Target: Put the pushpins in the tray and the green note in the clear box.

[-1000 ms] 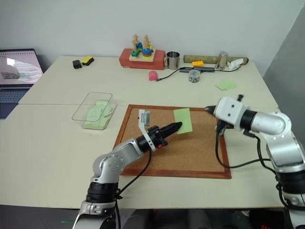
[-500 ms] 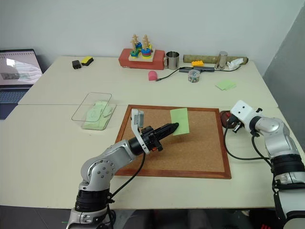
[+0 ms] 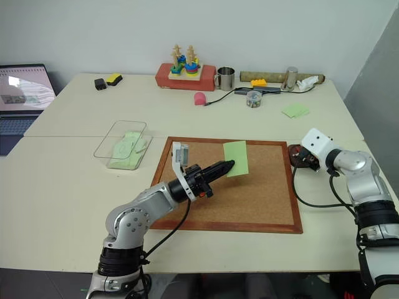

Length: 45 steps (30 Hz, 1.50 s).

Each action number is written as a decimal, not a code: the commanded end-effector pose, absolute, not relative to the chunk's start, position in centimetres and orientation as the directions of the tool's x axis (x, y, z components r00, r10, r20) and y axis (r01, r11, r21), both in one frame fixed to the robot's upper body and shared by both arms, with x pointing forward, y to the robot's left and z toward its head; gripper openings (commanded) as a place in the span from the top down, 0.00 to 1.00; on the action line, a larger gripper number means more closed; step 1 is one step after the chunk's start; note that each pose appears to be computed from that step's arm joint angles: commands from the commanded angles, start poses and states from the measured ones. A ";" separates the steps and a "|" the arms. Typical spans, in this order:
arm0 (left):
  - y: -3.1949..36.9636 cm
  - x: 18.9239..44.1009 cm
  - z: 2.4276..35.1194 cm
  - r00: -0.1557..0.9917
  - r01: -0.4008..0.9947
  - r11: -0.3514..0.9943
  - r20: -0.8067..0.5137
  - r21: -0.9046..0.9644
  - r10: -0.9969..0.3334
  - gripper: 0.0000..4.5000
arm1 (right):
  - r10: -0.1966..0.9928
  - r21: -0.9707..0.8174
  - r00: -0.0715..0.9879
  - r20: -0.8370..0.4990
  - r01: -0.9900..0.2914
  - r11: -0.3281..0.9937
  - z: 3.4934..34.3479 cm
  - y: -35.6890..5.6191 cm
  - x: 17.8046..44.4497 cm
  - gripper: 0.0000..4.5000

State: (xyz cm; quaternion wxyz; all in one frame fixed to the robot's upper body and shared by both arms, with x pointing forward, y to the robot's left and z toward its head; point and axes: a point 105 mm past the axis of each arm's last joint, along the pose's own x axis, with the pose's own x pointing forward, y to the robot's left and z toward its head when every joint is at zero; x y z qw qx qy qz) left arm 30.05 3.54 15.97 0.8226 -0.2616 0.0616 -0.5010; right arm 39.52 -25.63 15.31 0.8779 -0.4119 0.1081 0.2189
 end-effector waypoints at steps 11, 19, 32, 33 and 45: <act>15.0 32.8 22.6 0.750 0.660 0.728 0.210 -0.187 -0.627 1.00 | 0.760 -0.601 0.617 -0.205 -0.692 0.400 24.9 -15.7 33.7 0.02; 26.6 35.9 23.8 0.970 0.197 0.978 0.130 0.065 -0.204 1.00 | 0.896 -0.441 0.427 -0.125 -0.832 0.335 27.2 -10.7 30.8 0.02; 30.1 38.4 20.3 0.993 0.104 0.962 -0.071 0.254 -0.089 0.74 | 0.907 -0.417 0.391 -0.155 -0.858 0.298 26.3 -9.6 30.8 0.01; 30.2 38.4 20.3 0.994 0.101 0.962 -0.074 0.255 -0.085 0.70 | 0.906 -0.416 0.392 -0.157 -0.858 0.299 26.2 -9.6 30.9 0.01; 26.9 34.2 21.8 0.906 0.422 0.836 -0.175 0.350 -0.384 0.19 | 0.874 -0.420 0.436 -0.213 -0.849 0.321 25.4 -12.3 30.3 0.01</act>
